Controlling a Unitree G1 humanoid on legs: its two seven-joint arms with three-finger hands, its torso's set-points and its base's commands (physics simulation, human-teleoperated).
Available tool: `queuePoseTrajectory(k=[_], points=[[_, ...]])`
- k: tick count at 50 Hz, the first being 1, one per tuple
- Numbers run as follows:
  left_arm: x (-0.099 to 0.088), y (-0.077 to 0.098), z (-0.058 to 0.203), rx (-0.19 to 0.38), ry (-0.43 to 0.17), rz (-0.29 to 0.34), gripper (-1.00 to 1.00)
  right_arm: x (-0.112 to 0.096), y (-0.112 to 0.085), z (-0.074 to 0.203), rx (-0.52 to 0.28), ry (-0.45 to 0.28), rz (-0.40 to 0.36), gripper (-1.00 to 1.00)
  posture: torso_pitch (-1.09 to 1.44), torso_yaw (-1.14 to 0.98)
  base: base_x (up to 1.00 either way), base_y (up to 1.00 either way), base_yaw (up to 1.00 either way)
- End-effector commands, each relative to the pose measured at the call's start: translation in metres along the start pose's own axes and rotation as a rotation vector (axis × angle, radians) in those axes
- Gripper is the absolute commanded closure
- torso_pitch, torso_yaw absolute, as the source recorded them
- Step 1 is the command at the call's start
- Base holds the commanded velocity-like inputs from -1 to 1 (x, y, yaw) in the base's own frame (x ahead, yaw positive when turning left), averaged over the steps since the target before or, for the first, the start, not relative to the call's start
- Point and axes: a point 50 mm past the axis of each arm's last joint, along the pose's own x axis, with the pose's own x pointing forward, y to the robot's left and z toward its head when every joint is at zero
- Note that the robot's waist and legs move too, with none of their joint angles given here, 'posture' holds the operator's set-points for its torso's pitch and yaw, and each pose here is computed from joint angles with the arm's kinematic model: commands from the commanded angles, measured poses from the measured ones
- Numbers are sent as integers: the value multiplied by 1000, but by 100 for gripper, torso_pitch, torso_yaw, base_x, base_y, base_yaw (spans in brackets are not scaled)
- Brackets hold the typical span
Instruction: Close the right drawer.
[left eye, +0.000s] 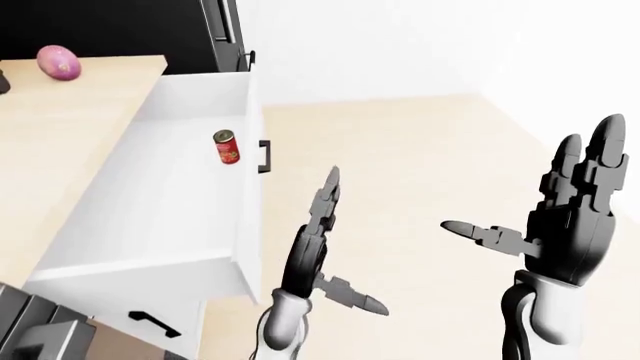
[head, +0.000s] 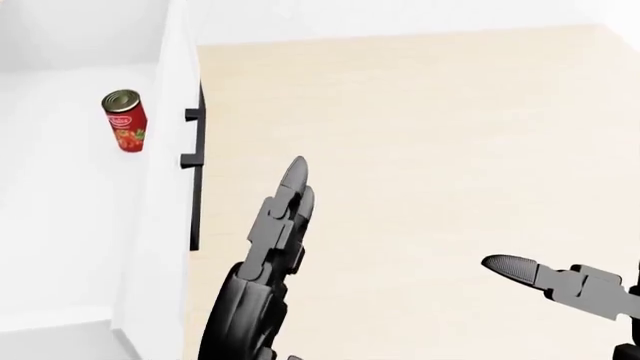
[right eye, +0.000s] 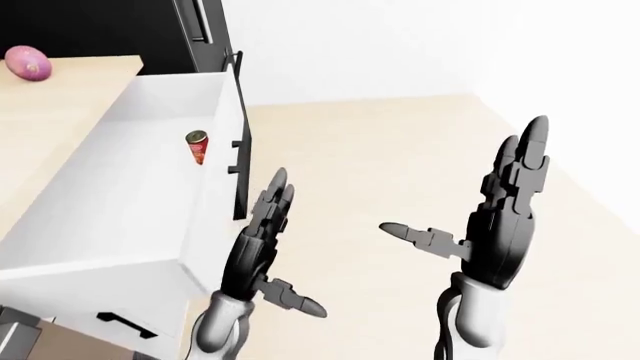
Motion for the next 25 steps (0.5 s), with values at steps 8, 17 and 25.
queuePoseTrajectory(k=[8, 17, 25], points=[[14, 10, -8, -35, 12, 111, -100, 4, 1, 11, 9, -73, 0, -100, 0, 0, 0, 0, 0], [20, 15, -24, -23, 97, 198, -100, 4, 3, 10, 6, -67, 8, -100, 0, 0, 0, 0, 0], [24, 18, -35, -6, 140, 268, -100, 4, 5, 8, 4, -65, 7, -100, 0, 0, 0, 0, 0]])
